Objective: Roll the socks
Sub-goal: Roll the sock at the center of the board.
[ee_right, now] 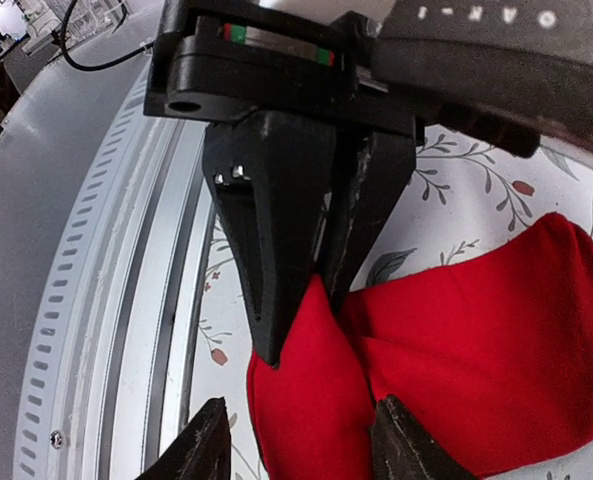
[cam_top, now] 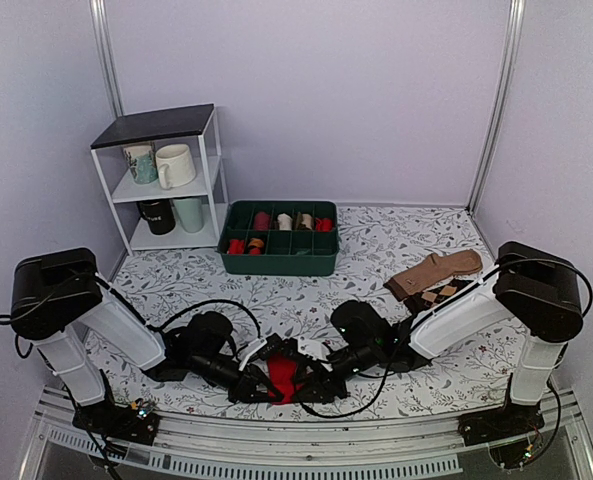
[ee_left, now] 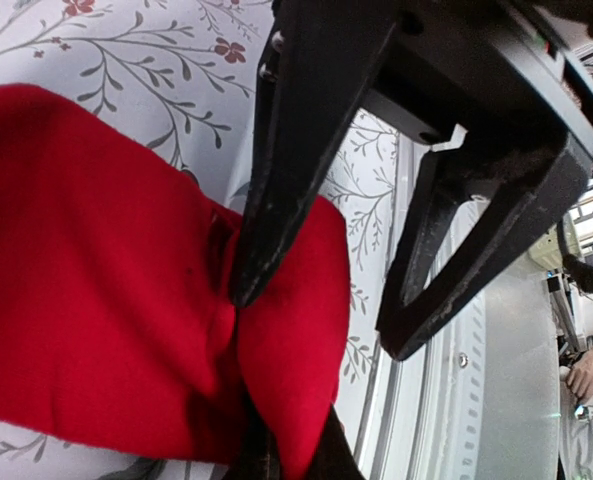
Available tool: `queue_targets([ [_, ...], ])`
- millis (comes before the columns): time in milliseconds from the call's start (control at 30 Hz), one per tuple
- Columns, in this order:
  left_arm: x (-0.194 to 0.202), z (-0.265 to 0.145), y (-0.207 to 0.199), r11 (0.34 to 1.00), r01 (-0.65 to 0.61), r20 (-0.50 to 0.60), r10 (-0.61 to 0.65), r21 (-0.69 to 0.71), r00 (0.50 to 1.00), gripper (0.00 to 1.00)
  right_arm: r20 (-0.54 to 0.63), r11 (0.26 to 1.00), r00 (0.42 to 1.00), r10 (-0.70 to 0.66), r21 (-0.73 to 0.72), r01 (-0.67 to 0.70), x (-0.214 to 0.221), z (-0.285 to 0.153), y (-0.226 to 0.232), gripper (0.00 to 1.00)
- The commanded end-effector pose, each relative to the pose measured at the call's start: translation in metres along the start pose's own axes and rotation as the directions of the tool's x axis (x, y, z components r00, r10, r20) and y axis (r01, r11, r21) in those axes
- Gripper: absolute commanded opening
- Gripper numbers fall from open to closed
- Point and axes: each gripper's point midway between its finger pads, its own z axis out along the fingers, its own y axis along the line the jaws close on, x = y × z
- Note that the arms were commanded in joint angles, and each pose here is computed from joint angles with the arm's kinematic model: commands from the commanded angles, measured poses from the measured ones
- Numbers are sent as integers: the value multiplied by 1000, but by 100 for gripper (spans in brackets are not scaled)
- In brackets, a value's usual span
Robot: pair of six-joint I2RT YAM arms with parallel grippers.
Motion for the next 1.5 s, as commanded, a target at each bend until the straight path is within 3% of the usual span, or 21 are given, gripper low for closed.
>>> queue_targets([
  [0, 59, -5, 23, 987, 124, -165, -139, -98, 976, 0, -58, 999, 998, 32, 30, -31, 17, -7, 3, 49],
  [233, 58, -4, 23, 988, 123, -167, -138, -96, 976, 0, 11, 997, 999, -37, 69, 36, -7, -29, 8, 53],
  [767, 58, -4, 23, 988, 118, -171, -134, -98, 976, 0, -7, 1000, 1000, 21, 20, -21, 5, -4, 2, 52],
  [867, 59, -4, 24, 988, 118, -171, -134, -100, 976, 0, -14, 999, 999, 32, 20, -32, 8, -2, 1, 47],
  [1133, 51, -4, 27, 988, 92, -153, -110, -121, 982, 2, -60, 991, 989, 134, -11, -135, 18, 7, -3, 16],
  [1300, 25, -12, 30, 980, -10, -102, -11, -200, 995, 16, -144, 940, 930, 337, -10, -342, 44, 8, -11, 13],
  [1467, -11, -33, 17, 958, -134, 2, 139, -252, 990, 18, -273, 891, 856, 439, 13, -453, 66, 7, -7, 12],
])
